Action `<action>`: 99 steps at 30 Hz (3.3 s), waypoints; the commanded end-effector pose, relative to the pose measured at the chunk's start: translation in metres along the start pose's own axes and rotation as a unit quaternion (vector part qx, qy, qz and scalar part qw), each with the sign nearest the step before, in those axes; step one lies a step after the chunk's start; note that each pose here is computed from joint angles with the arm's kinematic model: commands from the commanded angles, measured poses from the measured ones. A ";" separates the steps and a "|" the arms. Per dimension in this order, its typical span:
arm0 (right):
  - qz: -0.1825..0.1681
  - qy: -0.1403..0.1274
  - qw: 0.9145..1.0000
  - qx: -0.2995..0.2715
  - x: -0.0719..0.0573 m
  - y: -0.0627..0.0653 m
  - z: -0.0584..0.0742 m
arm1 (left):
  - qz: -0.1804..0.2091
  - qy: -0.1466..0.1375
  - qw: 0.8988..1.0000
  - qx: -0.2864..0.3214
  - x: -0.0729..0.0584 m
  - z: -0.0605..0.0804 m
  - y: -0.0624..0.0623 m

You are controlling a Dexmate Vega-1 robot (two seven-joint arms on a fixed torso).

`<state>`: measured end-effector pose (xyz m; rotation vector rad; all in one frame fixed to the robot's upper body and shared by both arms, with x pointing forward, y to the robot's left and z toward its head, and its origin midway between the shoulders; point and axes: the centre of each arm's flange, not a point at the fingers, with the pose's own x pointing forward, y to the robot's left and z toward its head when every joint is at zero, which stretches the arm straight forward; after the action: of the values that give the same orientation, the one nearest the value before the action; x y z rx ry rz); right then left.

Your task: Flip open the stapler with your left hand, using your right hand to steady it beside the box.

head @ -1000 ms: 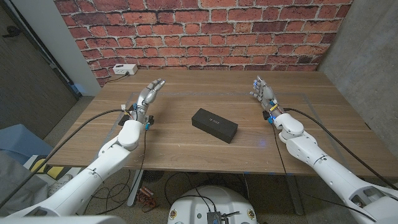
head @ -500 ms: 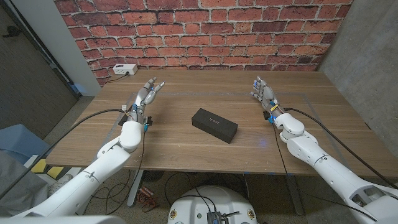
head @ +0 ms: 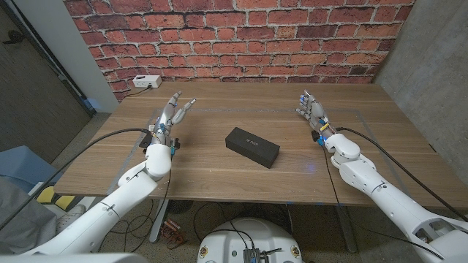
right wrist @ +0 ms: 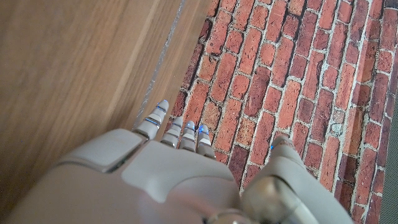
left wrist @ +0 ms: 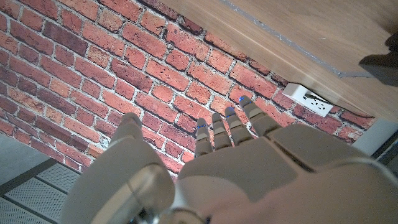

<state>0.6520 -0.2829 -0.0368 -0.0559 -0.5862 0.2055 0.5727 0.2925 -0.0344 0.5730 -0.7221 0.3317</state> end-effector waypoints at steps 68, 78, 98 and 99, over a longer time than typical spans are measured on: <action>-0.014 -0.002 1.000 0.014 -0.003 -0.008 -0.010 | 0.074 0.074 0.975 0.194 -0.029 -0.020 0.039; -0.014 -0.001 1.000 0.014 -0.003 -0.008 -0.009 | 0.096 0.086 0.970 0.206 -0.038 -0.019 0.043; -0.015 0.001 1.000 0.017 -0.002 -0.011 -0.014 | 0.127 0.106 0.960 0.228 -0.042 -0.026 0.053; -0.017 0.001 1.000 0.018 -0.002 -0.011 -0.014 | 0.131 0.106 0.958 0.232 -0.042 -0.026 0.053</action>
<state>0.6585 -0.2928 -0.0476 -0.0179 -0.5818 0.1857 0.5326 0.3417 -0.0585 0.8575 -0.5227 0.7666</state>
